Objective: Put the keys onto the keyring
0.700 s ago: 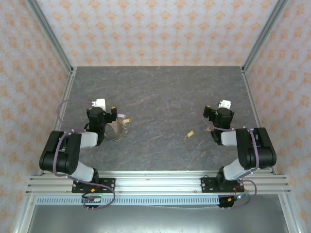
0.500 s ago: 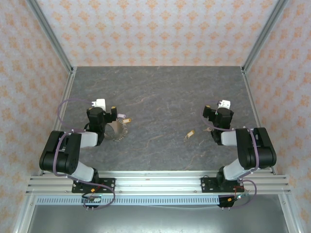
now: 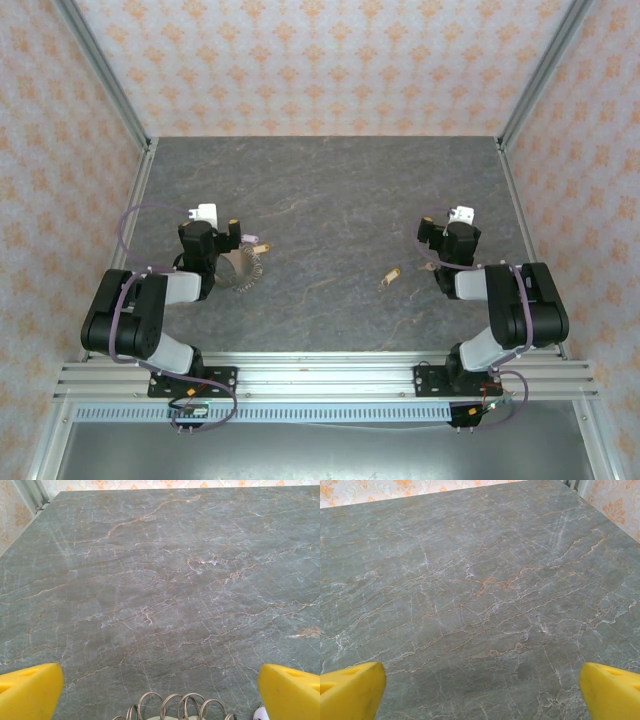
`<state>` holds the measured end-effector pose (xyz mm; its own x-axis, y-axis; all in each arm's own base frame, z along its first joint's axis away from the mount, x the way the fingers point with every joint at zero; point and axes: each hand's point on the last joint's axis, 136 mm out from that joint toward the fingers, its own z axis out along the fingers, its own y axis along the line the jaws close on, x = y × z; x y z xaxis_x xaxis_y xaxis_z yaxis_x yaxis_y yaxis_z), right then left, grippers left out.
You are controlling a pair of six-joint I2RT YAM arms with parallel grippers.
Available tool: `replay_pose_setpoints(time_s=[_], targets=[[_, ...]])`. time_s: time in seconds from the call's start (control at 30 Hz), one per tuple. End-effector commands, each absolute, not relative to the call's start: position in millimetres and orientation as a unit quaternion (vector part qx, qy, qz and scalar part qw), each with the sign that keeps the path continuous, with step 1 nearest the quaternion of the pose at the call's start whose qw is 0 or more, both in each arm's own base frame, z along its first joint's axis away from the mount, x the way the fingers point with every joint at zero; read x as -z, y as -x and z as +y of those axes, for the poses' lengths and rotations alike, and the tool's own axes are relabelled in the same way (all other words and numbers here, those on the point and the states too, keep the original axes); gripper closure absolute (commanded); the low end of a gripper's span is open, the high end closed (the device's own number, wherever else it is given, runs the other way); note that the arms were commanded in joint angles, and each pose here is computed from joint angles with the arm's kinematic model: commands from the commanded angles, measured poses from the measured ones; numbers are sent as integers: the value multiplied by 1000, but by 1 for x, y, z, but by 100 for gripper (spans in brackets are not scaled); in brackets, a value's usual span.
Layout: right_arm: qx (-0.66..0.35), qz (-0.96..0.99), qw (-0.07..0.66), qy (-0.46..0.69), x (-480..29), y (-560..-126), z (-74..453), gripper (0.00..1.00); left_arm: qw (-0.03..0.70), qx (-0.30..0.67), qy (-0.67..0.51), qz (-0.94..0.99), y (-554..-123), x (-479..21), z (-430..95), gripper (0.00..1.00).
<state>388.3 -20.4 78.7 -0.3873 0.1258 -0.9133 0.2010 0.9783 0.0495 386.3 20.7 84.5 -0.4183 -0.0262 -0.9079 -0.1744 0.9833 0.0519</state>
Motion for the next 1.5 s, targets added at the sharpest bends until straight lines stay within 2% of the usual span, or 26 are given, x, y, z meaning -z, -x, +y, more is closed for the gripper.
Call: replay_pose_setpoints(time_s=[0.0, 0.63, 0.87, 0.97, 1.07, 1.17, 1.23, 1.37, 1.47], targets=[[29, 824, 557, -102, -89, -394, -20, 1, 548, -76, 71, 830, -393, -94, 25, 0], [35, 822, 557, -114, -89, -393, -24, 1, 547, -76, 71, 830, -393, -94, 25, 0], [35, 807, 578, -120, -117, -382, -26, 1, 542, -110, 146, 820, -375, -129, 50, 0], [32, 826, 536, -169, -134, -373, -33, 1, 527, -101, 182, 824, -365, -143, 54, 0], [-5, 837, 519, -174, -146, -366, -22, 1, 538, -61, 201, 817, -358, -159, 47, 0], [-94, 818, 537, -185, -169, -361, -1, 1, 551, -20, 235, 801, -352, -174, 43, 0], [-165, 800, 539, -203, -182, -359, 15, 1, 535, -9, 268, 801, -344, -173, 45, 0], [-287, 787, 492, -237, -186, -359, 45, 1, 497, 32, 261, 827, -345, -167, 29, 0], [-327, 777, 463, -274, -174, -357, 52, 1, 459, 73, 254, 849, -349, -155, 12, 0]])
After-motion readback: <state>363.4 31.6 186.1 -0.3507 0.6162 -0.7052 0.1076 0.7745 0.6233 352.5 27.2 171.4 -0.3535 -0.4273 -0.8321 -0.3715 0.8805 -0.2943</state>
